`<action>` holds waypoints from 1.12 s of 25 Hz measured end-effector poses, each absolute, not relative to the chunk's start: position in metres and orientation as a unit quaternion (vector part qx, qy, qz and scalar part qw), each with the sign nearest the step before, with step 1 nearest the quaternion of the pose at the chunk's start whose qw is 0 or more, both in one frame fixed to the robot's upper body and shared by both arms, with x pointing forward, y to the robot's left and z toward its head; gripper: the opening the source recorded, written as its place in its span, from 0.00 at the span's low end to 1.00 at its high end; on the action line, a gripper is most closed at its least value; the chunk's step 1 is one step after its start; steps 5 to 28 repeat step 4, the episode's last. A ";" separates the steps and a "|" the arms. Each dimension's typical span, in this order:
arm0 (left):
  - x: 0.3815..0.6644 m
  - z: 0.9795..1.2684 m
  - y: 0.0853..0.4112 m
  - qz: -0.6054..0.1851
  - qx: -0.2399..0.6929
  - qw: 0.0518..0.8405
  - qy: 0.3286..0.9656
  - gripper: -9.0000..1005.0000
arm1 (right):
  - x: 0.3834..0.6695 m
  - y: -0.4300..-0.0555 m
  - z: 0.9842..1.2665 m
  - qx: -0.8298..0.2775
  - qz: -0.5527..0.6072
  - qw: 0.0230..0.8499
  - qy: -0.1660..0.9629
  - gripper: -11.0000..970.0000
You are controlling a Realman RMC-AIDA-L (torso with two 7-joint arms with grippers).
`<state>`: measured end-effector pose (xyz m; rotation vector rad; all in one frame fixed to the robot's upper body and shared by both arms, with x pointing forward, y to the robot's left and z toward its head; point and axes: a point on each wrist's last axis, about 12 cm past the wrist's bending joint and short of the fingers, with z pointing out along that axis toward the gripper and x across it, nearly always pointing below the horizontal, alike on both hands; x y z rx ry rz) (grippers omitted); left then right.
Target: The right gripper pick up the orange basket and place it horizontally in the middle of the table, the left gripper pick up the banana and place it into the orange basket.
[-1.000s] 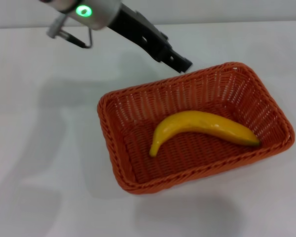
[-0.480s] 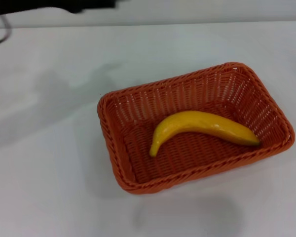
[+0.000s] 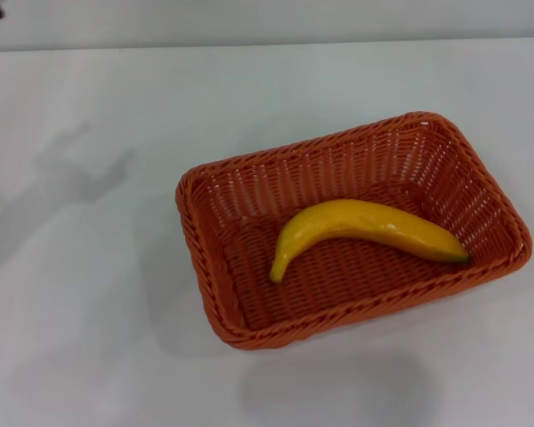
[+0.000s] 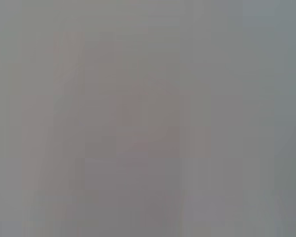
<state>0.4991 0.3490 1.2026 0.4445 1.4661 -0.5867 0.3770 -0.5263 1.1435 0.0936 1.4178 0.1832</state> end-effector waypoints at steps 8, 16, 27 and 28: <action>0.491 1.184 0.364 -0.251 0.170 0.699 0.648 0.89 | 0.373 -0.522 1.132 0.060 0.087 0.761 0.639 0.67; 0.491 1.184 0.364 -0.251 0.170 0.699 0.648 0.89 | 0.373 -0.522 1.132 0.060 0.087 0.761 0.639 0.67; 0.491 1.184 0.364 -0.251 0.170 0.699 0.648 0.89 | 0.373 -0.522 1.132 0.060 0.087 0.761 0.639 0.67; 0.491 1.184 0.364 -0.251 0.170 0.699 0.648 0.89 | 0.373 -0.522 1.132 0.060 0.087 0.761 0.639 0.67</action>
